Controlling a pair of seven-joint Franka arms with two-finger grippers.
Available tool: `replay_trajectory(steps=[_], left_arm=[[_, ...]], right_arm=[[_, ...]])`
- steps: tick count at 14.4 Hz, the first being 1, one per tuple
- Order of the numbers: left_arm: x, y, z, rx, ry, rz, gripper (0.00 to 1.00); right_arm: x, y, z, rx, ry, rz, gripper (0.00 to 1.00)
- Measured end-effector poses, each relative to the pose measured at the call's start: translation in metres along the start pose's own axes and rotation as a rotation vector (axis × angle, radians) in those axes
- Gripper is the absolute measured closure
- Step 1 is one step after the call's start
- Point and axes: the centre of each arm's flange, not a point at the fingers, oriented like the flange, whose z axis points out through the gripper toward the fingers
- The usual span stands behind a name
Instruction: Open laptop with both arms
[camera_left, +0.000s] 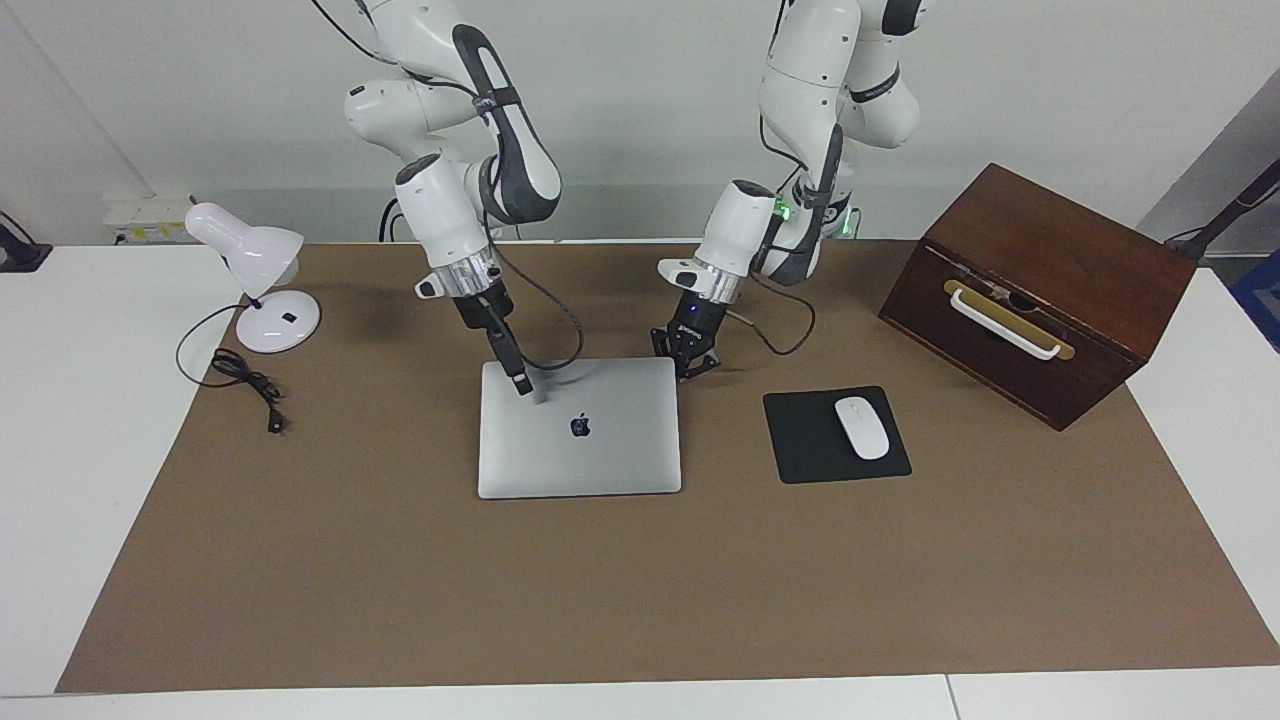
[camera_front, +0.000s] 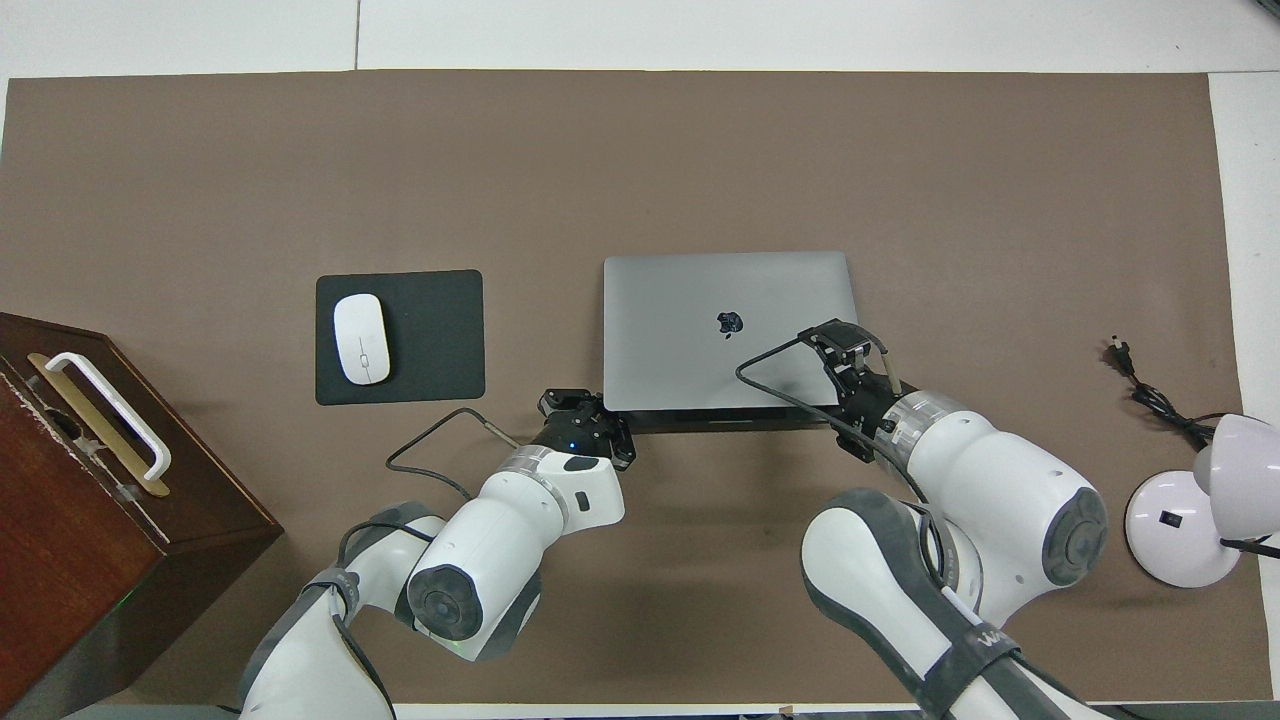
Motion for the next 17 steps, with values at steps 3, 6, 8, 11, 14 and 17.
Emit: replay_trajectory(steps=[3,6,8,11,14,17], left_arm=[[0.0,0.0,0.0,0.0,0.0,0.0,0.99],[0.0,0.0,0.0,0.0,0.0,0.0,0.99],[0.0,0.0,0.0,0.0,0.0,0.0,0.99],[0.0,0.0,0.0,0.0,0.0,0.0,0.99],[0.0,0.0,0.0,0.0,0.0,0.0,0.99],[0.0,0.0,0.0,0.0,0.0,0.0,0.99]], right_arm=[[0.001,-0.006,0.001,0.015,-0.001,0.016,0.0],[0.001,-0.012,0.002,0.027,0.001,0.02,0.0],[0.002,-0.017,0.002,0.038,-0.001,0.032,0.0],[0.002,-0.026,0.001,0.056,0.005,0.032,0.0],[0.001,-0.036,0.0,0.079,0.01,0.031,0.0],[0.002,-0.054,-0.007,0.117,0.011,0.029,0.0]])
